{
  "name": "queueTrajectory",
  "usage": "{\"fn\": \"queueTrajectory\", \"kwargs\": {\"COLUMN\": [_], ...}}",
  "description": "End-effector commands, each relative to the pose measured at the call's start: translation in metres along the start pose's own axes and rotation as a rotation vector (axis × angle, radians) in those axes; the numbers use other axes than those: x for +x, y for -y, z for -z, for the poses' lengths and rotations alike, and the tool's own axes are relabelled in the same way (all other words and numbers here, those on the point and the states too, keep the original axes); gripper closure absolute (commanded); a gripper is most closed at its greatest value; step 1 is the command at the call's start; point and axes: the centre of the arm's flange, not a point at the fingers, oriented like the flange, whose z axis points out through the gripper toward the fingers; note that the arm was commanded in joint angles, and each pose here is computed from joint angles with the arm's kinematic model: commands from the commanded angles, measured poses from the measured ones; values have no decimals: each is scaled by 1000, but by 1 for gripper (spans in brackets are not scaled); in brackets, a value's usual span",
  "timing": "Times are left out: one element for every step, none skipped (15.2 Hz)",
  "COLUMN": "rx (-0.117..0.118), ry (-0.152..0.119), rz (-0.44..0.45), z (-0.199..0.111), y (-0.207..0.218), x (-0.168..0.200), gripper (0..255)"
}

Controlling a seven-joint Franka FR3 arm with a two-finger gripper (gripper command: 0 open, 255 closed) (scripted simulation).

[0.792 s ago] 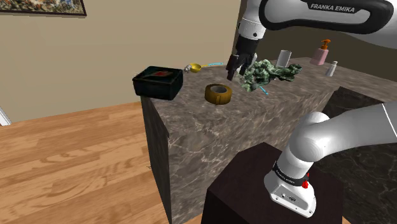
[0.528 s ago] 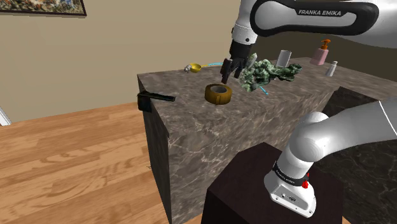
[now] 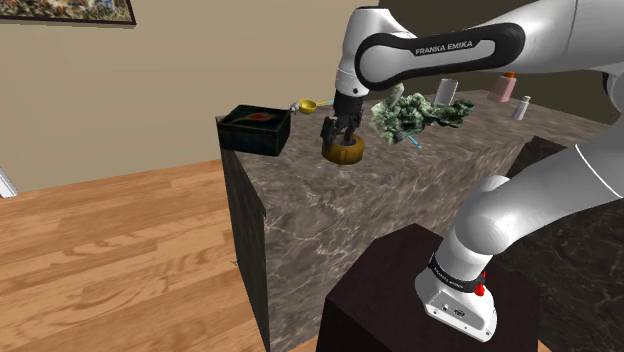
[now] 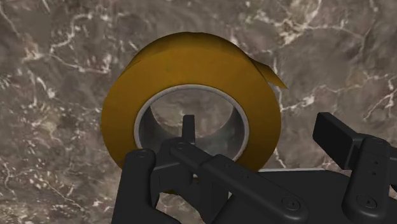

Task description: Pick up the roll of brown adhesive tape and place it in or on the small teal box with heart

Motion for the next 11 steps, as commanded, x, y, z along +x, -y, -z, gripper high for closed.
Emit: {"fn": "queueTrajectory", "kwargs": {"rx": [1,1,1,1,1,1,1,1,1,1,1], "ry": [0,0,0,0,0,0,0,0,0,0,0], "rz": [0,0,0,0,0,0,0,0,0,0,0], "z": [-13,-18,-23,-28,-34,-37,-37,-37,-37,-37,-37], "y": [1,1,1,1,1,1,1,1,1,1,1], "x": [2,2,2,2,2,2,2,2,2,2,2], "gripper": [0,0,0,0,0,0,0,0,0,0,0]}}
